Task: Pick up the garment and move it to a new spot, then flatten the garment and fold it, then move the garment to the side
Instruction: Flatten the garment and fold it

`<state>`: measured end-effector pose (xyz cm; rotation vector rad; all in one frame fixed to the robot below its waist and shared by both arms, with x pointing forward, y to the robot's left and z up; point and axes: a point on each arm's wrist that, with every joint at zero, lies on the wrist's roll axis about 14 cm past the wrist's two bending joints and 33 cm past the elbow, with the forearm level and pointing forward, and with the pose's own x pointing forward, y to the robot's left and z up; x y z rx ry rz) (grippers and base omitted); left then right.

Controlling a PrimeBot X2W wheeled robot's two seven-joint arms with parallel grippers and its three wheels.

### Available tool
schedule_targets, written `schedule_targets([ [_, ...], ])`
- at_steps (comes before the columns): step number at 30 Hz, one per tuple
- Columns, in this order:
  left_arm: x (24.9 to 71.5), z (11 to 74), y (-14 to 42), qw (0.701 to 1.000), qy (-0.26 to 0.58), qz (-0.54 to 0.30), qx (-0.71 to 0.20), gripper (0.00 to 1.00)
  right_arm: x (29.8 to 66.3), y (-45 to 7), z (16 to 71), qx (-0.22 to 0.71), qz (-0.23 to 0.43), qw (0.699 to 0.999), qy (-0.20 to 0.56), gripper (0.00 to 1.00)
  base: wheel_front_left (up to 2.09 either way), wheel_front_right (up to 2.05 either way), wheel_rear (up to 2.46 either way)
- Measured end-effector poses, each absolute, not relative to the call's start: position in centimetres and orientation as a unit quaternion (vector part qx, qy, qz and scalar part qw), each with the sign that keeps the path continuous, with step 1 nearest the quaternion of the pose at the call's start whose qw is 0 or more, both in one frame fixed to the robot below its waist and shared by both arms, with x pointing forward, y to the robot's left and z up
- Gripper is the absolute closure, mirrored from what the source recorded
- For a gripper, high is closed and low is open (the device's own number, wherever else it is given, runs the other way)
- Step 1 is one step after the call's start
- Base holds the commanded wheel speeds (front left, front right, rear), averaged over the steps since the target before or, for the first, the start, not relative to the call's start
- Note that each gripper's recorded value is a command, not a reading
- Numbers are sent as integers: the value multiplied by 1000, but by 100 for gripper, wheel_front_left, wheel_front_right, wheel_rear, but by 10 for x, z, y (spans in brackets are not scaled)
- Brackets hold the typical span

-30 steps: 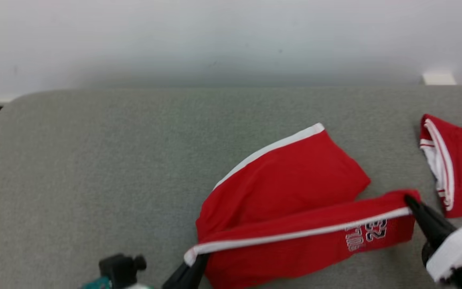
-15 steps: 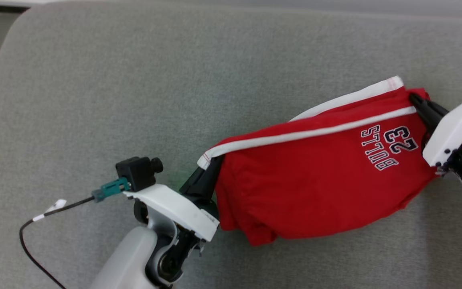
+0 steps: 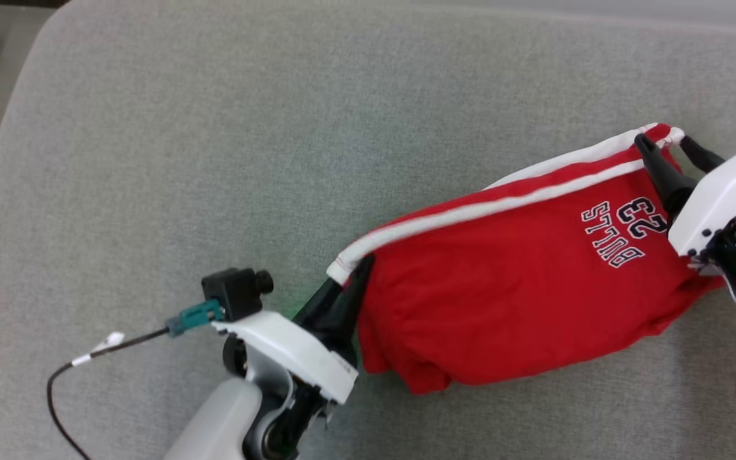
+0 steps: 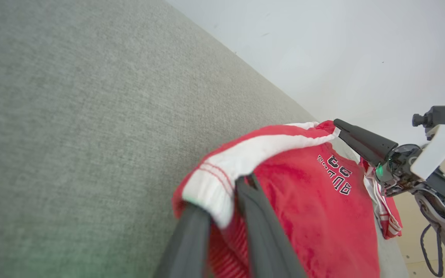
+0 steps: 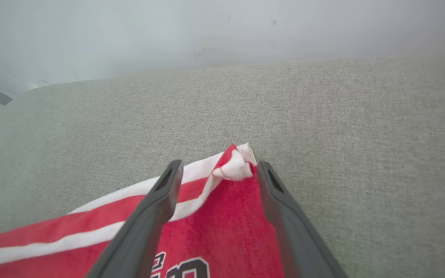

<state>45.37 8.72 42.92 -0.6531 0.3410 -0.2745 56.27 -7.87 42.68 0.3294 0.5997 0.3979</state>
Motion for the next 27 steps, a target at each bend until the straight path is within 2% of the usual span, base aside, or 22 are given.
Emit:
schedule_targets([
  [3, 443, 429, 87, 926, 172, -133, -310, 0, 556, -85, 435, 154, 194, 927, 282, 0, 0, 0, 0],
  [5, 438, 431, 93, 937, 165, -129, -279, 0, 552, -95, 442, 131, 194, 932, 275, 0, 0, 0, 0],
  [8, 436, 444, 107, 960, 128, -121, -216, 0, 544, -113, 447, 87, 189, 938, 279, 0, 0, 0, 0],
  [12, 431, 464, 109, 973, 75, -116, -187, 0, 533, -129, 445, 59, 183, 935, 297, 0, 0, 0, 0],
  [16, 431, 479, 125, 987, 22, -94, -130, 0, 528, -127, 432, 58, 188, 924, 328, 0, 0, 0, 0],
  [20, 426, 479, 137, 994, 9, -74, -84, 0, 526, -121, 413, 58, 195, 906, 372, 0, 0, 0, 0],
  [27, 415, 480, 151, 996, 1, -42, -74, 0, 524, -105, 387, 38, 218, 870, 441, 0, 0, 0, 0],
])
